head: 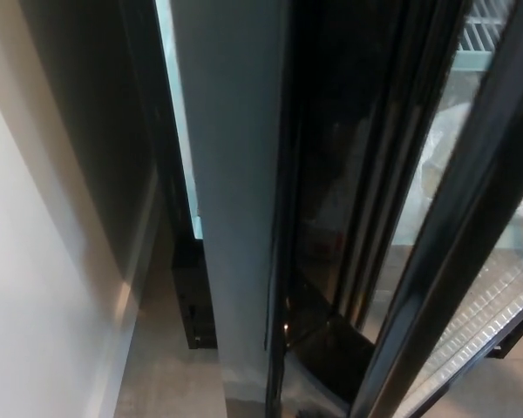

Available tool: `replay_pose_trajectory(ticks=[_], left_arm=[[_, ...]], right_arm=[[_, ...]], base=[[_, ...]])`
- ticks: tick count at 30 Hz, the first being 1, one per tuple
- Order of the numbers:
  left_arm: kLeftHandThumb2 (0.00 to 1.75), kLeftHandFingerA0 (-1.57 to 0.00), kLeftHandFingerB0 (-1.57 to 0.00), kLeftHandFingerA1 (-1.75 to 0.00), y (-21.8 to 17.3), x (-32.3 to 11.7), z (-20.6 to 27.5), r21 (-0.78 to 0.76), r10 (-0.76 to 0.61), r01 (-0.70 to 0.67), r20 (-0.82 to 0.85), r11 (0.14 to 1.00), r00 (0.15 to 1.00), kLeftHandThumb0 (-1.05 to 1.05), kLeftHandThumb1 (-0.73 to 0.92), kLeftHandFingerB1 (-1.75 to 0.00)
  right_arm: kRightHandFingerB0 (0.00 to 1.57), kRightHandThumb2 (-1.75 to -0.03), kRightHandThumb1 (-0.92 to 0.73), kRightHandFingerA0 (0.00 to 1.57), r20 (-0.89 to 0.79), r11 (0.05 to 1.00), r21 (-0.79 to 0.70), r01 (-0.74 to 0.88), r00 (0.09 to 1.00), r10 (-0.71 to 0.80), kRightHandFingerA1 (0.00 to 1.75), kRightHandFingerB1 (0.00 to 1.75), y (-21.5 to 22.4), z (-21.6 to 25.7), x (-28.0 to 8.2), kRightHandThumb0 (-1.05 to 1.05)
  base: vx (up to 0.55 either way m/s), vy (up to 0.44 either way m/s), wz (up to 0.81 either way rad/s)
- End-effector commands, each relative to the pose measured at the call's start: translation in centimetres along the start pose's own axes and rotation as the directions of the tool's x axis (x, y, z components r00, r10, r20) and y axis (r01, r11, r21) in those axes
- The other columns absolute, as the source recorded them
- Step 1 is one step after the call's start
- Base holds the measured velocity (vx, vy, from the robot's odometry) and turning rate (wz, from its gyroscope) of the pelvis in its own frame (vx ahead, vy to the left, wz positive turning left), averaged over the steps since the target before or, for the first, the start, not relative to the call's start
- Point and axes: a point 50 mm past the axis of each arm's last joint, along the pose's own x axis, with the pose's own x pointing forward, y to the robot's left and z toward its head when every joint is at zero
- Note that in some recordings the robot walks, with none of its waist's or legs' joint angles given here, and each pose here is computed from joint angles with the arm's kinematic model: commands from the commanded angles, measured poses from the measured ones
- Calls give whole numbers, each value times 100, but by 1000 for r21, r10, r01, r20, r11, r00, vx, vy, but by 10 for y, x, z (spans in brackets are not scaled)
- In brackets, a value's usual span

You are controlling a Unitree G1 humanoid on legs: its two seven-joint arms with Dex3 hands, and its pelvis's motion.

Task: The robot stands in front of a refrigerator with an opened door and closes the door by swing its right hand at the door

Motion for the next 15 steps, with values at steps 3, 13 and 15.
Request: replay_pose_trajectory(ticks=[3, 13, 15], left_arm=[[66, -37, -29, -36, 10, 2, 9, 37, 21, -22, 23, 999, 1000, -58, 85, -32], [65, -32, -23, -34, 12, 4, 17, 25, 11, -12, 46, 1000, 999, -58, 85, -30], [65, -32, -23, -34, 12, 4, 17, 25, 11, -12, 46, 1000, 999, -58, 85, -30]], right_arm=[[43, -60, -65, 47, 540, 959, -157, 235, 834, -117, 59, 53, 32, 44, 72, -60], [6, -100, -68, 6, 202, 898, -294, -329, 897, 394, 20, 24, 77, -12, 63, -78], [6, -100, -68, 6, 202, 897, -295, -329, 896, 395, 20, 24, 77, -12, 63, -78]], base=[[0, 0, 0], [0, 0, 0], [0, 0, 0]])
